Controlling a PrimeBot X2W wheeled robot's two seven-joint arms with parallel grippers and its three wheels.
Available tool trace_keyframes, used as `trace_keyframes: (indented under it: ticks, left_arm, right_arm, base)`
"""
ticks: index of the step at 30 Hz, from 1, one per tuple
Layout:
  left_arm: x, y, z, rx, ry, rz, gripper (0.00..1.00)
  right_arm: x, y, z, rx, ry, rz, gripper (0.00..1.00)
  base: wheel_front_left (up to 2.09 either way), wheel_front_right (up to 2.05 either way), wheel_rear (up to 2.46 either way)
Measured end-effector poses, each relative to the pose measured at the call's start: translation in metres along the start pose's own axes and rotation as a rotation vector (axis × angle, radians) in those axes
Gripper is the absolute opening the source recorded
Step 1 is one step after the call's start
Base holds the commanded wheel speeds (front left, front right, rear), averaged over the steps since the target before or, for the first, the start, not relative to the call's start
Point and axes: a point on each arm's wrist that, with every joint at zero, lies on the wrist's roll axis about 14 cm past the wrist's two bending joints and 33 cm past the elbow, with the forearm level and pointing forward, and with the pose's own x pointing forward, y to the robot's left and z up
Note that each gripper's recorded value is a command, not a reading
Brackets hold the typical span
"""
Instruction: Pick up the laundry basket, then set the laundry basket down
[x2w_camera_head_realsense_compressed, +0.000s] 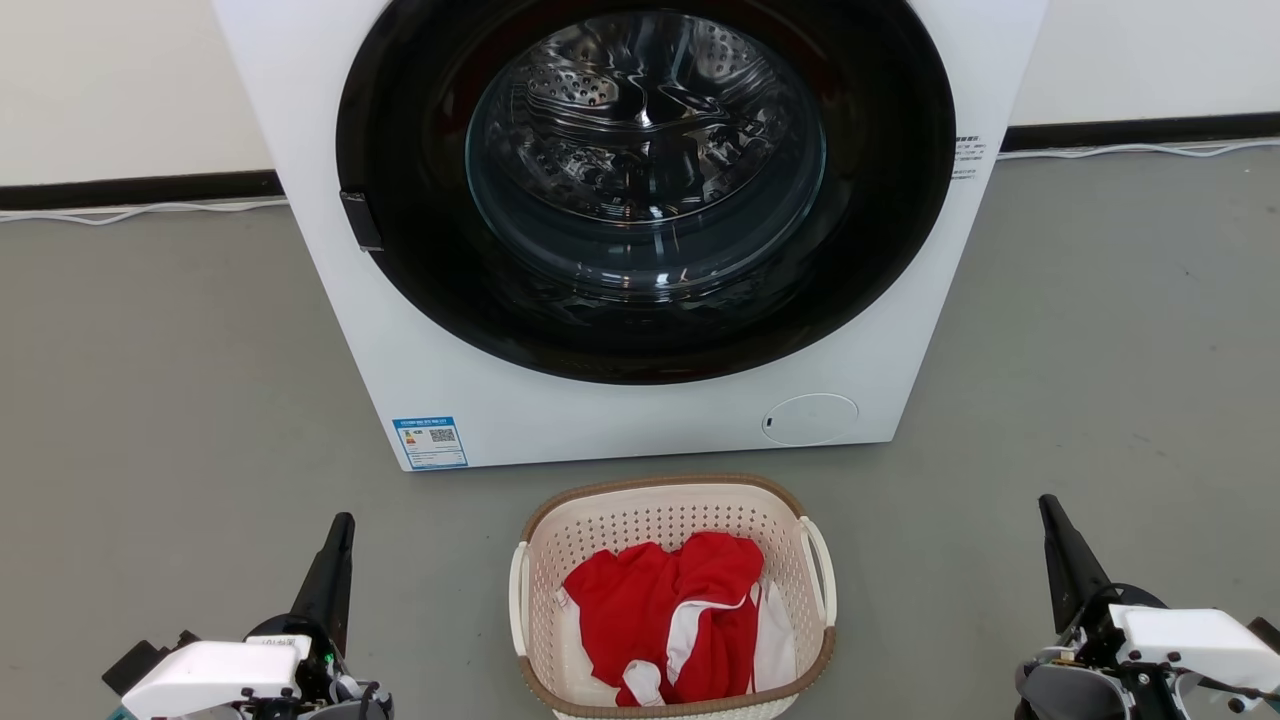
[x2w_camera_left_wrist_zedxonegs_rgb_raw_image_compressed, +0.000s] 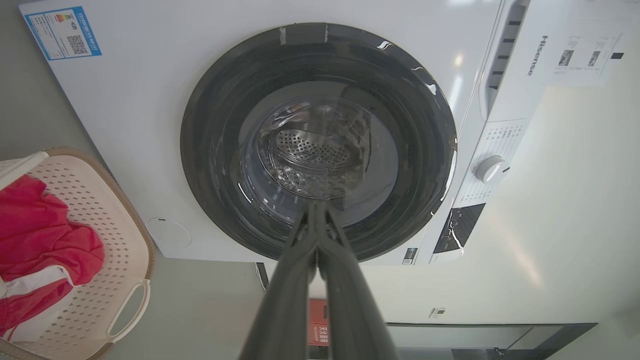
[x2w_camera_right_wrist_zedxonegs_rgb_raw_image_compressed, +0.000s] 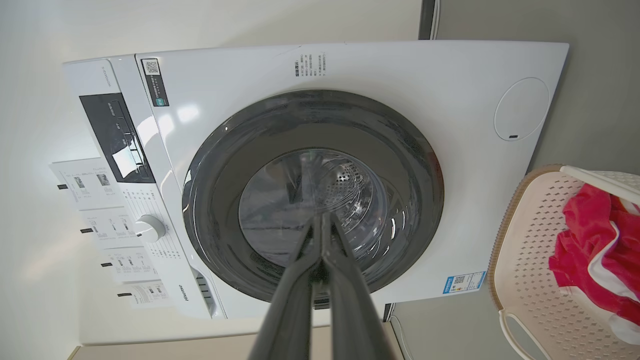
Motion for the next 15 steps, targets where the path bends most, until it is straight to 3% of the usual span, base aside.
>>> trace_keyframes:
  ticks: [15]
  left_arm:
    - [0.0000,0.0000,0.0000,0.000,0.000,0.000,0.00]
  right_arm:
    - [0.0000,0.0000,0.0000,0.000,0.000,0.000,0.00]
  base:
    - [0.00,0.00,0.00]
